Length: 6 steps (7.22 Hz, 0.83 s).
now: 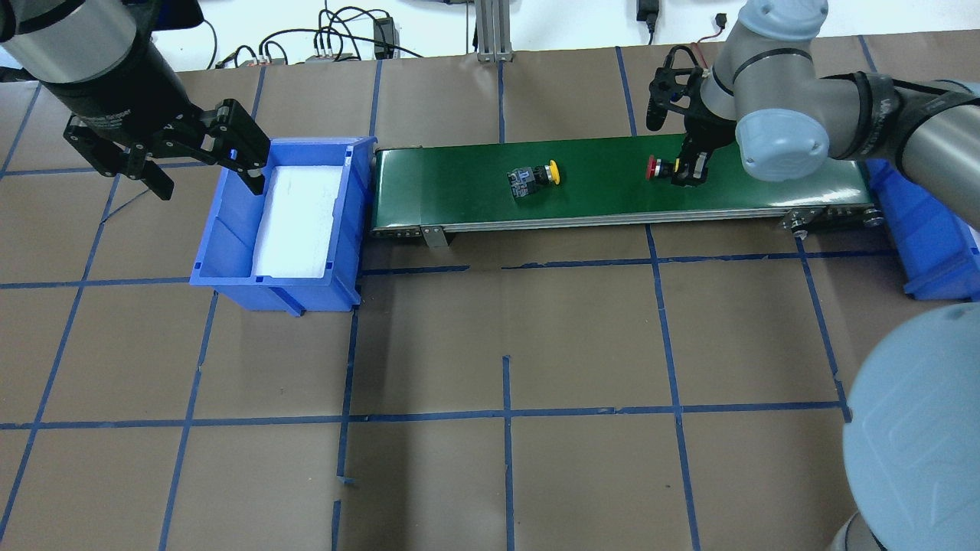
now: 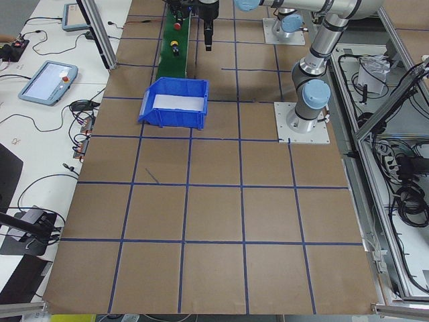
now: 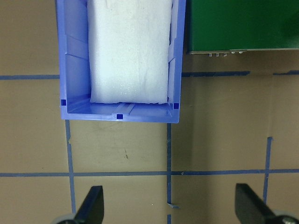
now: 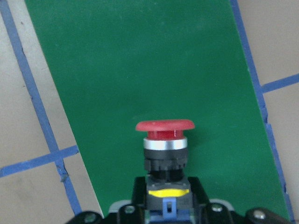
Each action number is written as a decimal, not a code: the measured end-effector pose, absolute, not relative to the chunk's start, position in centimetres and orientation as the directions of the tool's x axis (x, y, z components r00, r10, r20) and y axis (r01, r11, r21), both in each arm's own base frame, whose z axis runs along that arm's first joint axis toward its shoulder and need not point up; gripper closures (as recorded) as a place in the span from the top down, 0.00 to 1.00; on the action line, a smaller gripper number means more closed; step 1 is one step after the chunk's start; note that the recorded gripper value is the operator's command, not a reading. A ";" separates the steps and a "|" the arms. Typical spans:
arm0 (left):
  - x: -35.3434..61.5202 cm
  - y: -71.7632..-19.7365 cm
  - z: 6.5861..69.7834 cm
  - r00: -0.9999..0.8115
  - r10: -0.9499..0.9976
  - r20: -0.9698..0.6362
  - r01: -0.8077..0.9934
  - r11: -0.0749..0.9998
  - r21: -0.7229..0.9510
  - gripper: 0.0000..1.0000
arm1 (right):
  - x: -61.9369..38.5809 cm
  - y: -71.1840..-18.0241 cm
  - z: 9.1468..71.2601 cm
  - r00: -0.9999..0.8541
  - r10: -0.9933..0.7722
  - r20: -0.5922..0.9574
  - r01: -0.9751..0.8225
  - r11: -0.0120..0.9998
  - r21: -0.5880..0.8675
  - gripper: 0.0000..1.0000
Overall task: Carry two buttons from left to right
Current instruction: 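Carry the red-capped button into the far blue bin with the right gripper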
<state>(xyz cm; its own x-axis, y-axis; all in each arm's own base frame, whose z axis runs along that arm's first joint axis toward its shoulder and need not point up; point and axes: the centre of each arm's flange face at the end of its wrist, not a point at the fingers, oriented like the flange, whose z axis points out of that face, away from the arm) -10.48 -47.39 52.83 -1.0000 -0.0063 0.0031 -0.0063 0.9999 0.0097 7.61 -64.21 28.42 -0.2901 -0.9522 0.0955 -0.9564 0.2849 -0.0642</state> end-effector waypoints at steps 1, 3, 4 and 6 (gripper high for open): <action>-10.5 -47.4 52.9 -1.000 -0.007 0.004 -0.007 1.000 0.009 1.00 | 5.7 -64.2 30.9 -0.295 -0.950 0.102 -0.955 0.293 -0.038 0.01; -10.4 -47.4 52.8 -1.000 -0.008 0.005 -0.008 1.000 0.008 1.00 | -2.5 -63.6 35.8 -0.297 -0.947 0.126 -0.954 0.300 0.012 0.03; -10.5 -47.4 52.8 -1.000 -0.007 0.006 -0.007 1.000 0.008 1.00 | -8.5 -63.0 37.9 -0.331 -0.931 0.154 -0.940 0.339 0.027 0.03; -10.6 -47.4 52.7 -1.000 -0.003 0.004 -0.003 1.000 0.012 1.00 | -20.0 -61.4 42.0 -0.439 -0.870 0.226 -0.888 0.459 0.042 0.03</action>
<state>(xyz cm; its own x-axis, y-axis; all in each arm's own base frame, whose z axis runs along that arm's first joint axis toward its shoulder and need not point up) -10.63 -47.40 52.70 -1.0000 -0.0034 0.0038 -0.0034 0.9999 0.0123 -20.01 -61.41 42.02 -0.4388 -0.8697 0.2262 -0.8876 0.4587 0.0418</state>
